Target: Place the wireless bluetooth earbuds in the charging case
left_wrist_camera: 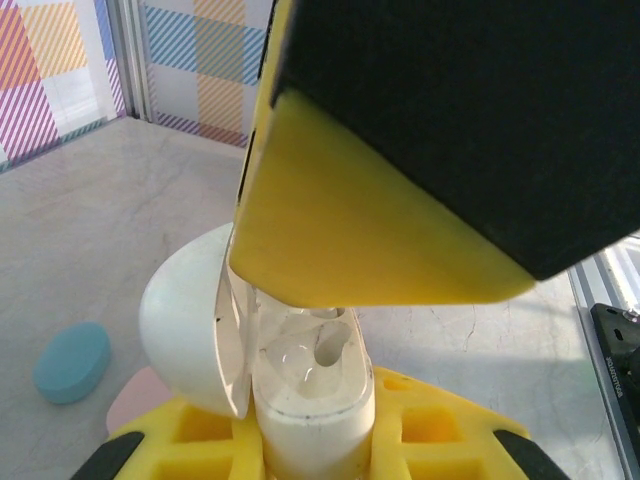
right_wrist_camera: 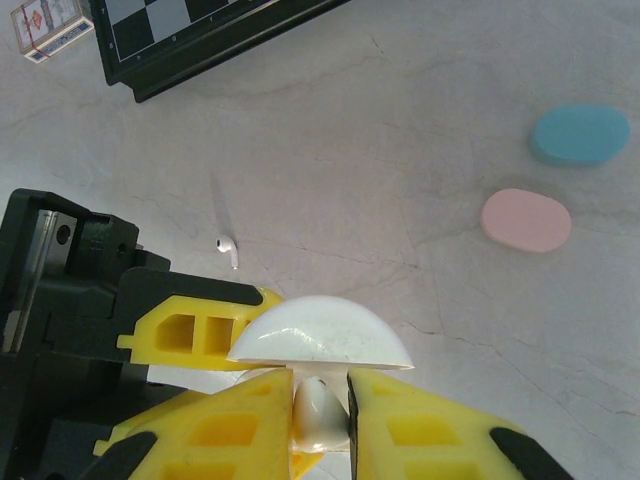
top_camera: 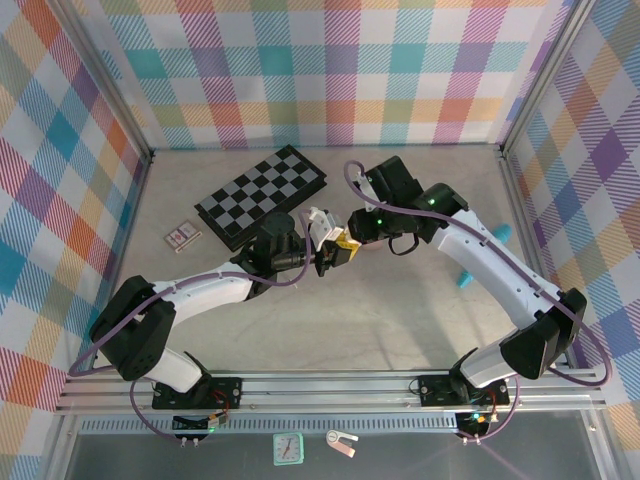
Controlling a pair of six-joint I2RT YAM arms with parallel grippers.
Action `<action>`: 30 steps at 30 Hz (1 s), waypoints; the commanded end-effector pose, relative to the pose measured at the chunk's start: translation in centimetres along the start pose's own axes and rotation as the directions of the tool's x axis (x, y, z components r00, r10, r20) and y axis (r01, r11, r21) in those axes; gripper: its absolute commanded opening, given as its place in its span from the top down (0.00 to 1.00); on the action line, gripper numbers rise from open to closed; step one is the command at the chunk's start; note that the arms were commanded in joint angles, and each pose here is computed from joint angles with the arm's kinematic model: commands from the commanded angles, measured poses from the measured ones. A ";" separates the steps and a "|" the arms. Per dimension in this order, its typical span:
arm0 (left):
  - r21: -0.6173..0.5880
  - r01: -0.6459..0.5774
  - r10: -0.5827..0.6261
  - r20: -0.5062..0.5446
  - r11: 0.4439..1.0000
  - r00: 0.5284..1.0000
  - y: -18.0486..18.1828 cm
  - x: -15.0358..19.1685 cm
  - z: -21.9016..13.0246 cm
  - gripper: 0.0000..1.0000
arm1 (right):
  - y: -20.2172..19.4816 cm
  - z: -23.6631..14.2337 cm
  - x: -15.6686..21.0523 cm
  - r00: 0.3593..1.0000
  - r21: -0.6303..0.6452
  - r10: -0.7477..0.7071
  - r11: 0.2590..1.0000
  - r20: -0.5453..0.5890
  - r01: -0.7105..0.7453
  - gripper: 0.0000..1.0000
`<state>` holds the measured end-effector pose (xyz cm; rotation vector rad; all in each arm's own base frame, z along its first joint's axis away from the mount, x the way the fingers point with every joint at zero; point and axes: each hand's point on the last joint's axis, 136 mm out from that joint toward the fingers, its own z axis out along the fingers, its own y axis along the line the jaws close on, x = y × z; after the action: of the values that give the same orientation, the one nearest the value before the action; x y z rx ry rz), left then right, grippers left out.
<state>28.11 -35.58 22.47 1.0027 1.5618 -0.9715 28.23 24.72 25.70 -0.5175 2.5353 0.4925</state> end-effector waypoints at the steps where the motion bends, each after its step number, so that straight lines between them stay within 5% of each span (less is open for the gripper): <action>1: -0.031 -0.029 0.031 0.065 0.999 0.997 0.5 -2.2 -0.6 0.95 | 0.4 -0.2 1.0 0.999 -0.026 0.005 1.000 -0.046 -0.006 0.79; 11: -0.022 -0.033 0.035 0.071 0.999 0.997 0.2 -2.2 -0.8 0.95 | -0.3 -2.4 -1.0 0.997 0.023 0.007 1.000 0.080 -0.009 0.51; 30: -0.033 -0.028 0.031 0.092 0.999 0.995 0.3 -2.7 -1.2 0.95 | -2.0 -1.1 0.5 1.000 0.098 0.024 0.995 0.012 -0.025 0.51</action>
<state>28.31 -35.32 23.23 0.9807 1.5375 -0.9584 28.46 23.44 26.21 -0.4618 2.5237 0.4259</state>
